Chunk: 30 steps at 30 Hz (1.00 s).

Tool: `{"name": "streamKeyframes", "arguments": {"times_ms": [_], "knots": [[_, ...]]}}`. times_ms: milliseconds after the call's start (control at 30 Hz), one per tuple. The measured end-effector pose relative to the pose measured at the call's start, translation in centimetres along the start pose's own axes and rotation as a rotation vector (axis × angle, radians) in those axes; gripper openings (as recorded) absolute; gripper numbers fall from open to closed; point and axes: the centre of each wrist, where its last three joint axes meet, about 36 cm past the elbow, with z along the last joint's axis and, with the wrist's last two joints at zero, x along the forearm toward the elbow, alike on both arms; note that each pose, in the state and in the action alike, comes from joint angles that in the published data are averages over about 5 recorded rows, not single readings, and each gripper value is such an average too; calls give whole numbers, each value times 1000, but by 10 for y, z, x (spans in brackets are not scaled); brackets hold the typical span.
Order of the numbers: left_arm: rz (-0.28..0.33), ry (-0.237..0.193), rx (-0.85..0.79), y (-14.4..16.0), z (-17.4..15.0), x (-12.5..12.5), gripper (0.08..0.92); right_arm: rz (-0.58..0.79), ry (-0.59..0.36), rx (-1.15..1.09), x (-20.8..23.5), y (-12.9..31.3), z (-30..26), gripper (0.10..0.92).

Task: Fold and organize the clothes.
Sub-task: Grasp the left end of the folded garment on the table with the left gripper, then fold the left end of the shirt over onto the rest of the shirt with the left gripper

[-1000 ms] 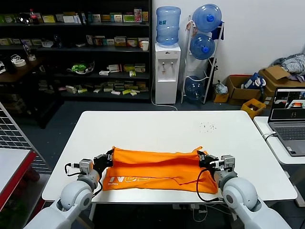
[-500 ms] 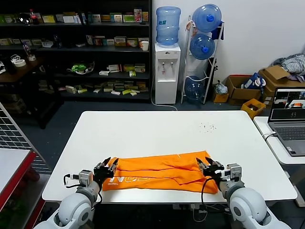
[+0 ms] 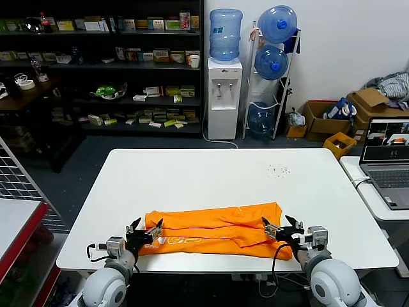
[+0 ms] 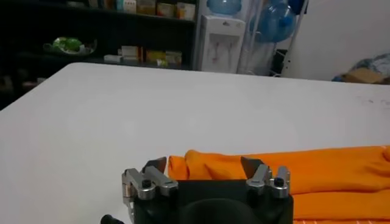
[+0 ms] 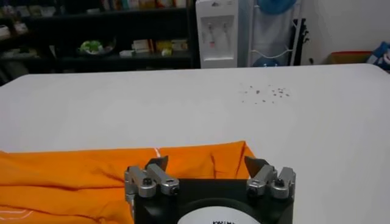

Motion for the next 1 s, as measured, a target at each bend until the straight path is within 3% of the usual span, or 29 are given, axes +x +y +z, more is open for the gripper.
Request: {"name": "streamKeyframes", "arguments": {"times_ms": [133,233,467,867,1000], "knots": [[-14,-1,11,0,10,-5,817,2,-1,-2,0,0,1,823],[-25,4,18,1,17,-8,767,2,-2,-4,0,0,2,823],[-46,20,35,-1,31,-11,563,-1,-5,-7,1,2,2,823],[-60,8,55,-8,40,-11,217,0,-13,-17,0,2,6,823],[-59,-4,58,-10,40,-10,138,-2,-18,-20,-2,3,7,823]]}}
